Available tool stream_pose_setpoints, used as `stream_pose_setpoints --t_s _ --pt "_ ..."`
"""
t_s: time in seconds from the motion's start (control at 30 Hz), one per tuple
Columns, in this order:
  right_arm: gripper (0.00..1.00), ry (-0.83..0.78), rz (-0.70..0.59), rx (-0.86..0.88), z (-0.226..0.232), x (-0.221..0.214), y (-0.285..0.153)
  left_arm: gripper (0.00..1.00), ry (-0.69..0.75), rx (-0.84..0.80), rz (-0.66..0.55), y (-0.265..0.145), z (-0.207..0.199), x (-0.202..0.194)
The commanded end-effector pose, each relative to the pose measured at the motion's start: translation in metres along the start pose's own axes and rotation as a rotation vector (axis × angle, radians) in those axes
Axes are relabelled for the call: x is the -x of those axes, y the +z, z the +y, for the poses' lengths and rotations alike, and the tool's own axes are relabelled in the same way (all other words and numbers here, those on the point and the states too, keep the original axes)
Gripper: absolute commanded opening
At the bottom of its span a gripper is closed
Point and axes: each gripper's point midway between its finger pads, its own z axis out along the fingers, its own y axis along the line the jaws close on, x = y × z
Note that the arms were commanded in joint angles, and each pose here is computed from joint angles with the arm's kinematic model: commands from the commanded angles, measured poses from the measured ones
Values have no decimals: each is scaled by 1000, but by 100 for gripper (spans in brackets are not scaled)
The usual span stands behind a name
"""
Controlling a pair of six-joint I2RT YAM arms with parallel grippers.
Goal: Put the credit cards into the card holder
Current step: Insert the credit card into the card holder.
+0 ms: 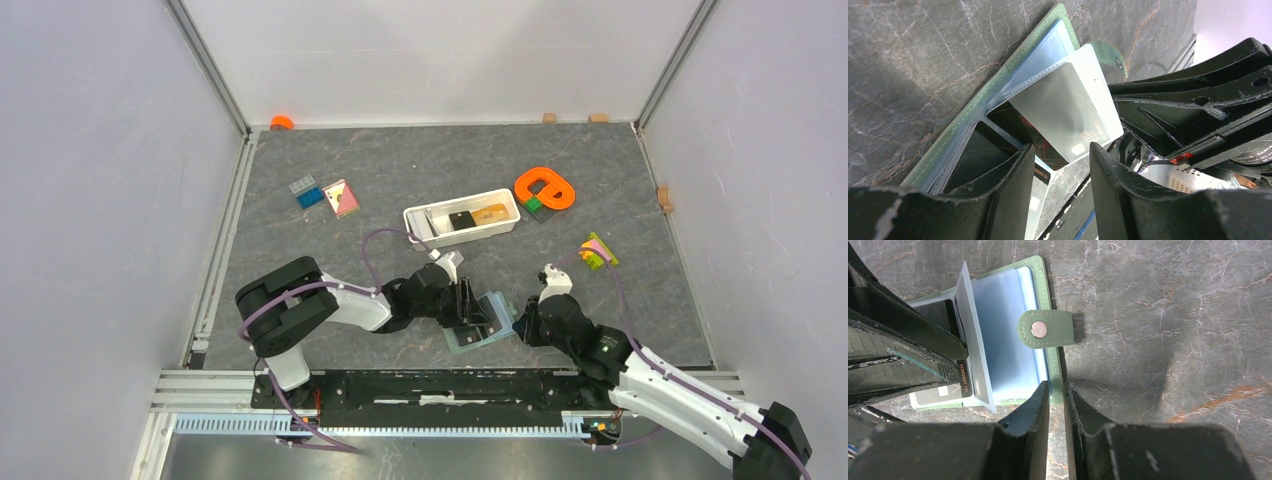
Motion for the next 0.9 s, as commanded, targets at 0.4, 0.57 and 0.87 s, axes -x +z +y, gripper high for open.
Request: stream_pose_setpoints --t_s 0.4,0.57,0.87 --pt "30 7 -62 30 11 20 -7 52 129 -101 -48 -5 -31 14" --pt "35 -25 -101 -9 8 35 -16 53 149 -171 -57 -6 -52 19" --pt "46 -132 -158 79 35 67 -32 60 177 -63 -86 -35 -44 26"
